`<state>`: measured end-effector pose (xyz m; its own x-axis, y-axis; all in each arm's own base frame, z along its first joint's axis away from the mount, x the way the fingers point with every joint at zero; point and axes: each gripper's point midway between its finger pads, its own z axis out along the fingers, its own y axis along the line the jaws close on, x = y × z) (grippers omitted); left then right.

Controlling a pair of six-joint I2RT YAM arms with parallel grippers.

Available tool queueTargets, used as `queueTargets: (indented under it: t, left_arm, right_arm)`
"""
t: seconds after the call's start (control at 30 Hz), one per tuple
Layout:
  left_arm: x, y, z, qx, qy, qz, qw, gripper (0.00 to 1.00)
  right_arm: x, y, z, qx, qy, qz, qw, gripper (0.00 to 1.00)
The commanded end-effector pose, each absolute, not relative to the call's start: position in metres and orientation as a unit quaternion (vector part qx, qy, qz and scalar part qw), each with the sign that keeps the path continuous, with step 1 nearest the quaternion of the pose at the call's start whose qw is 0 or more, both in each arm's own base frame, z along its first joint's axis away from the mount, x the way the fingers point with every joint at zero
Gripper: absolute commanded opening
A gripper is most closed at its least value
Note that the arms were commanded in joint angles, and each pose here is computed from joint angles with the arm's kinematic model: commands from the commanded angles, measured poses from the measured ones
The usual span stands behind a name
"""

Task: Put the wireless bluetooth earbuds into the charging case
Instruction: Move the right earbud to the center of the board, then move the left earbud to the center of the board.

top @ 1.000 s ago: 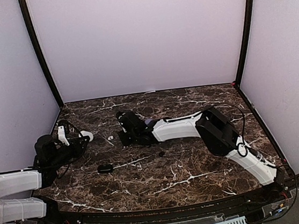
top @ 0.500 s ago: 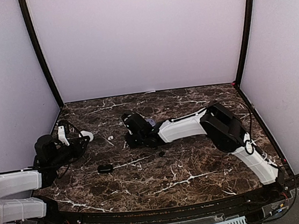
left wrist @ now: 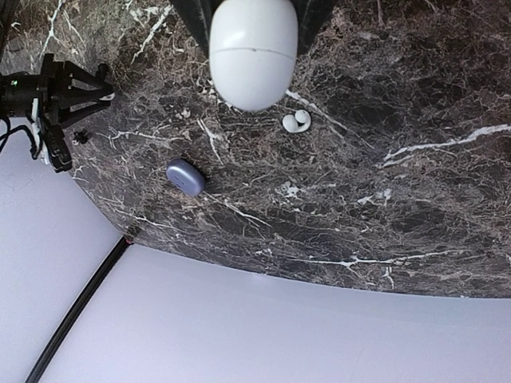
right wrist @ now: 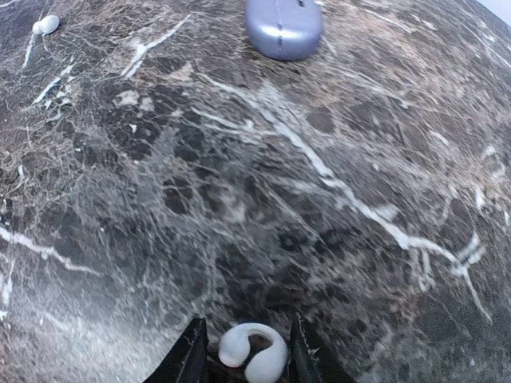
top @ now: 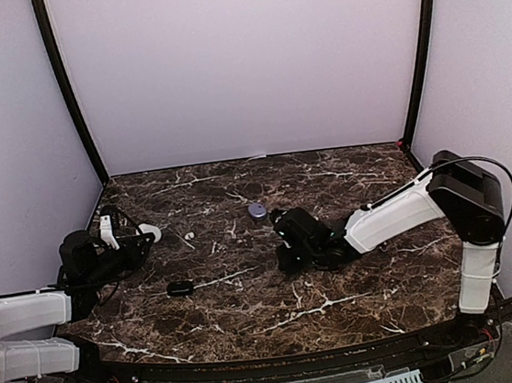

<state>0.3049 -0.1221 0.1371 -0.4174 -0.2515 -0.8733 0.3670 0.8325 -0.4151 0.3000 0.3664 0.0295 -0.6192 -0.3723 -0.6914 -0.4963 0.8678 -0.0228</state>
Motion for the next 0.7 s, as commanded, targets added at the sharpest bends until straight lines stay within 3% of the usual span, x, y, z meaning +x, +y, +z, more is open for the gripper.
queueTargets:
  t: [0.0, 0.1, 0.33, 0.67]
  left_arm:
    - [0.306, -0.124, 0.147, 0.048, 0.781, -0.292, 0.55, 0.22]
    - [0.306, -0.124, 0.147, 0.048, 0.781, -0.292, 0.551, 0.22]
    - [0.305, -0.123, 0.146, 0.047, 0.781, -0.289, 0.551, 0.22]
    - [0.307, -0.123, 0.146, 0.046, 0.781, -0.288, 0.552, 0.22]
  right_arm:
    - [0.287, 0.344, 0.036, -0.228, 0.898, 0.081, 0.367, 0.45]
    - [0.289, 0.357, 0.049, -0.245, 0.889, 0.097, 0.374, 0.58]
    - [0.305, 0.429, 0.084, -0.29, 0.852, 0.162, 0.406, 0.66]
    - [0.345, 0.526, 0.067, -0.309, 0.83, 0.19, 0.425, 0.78]
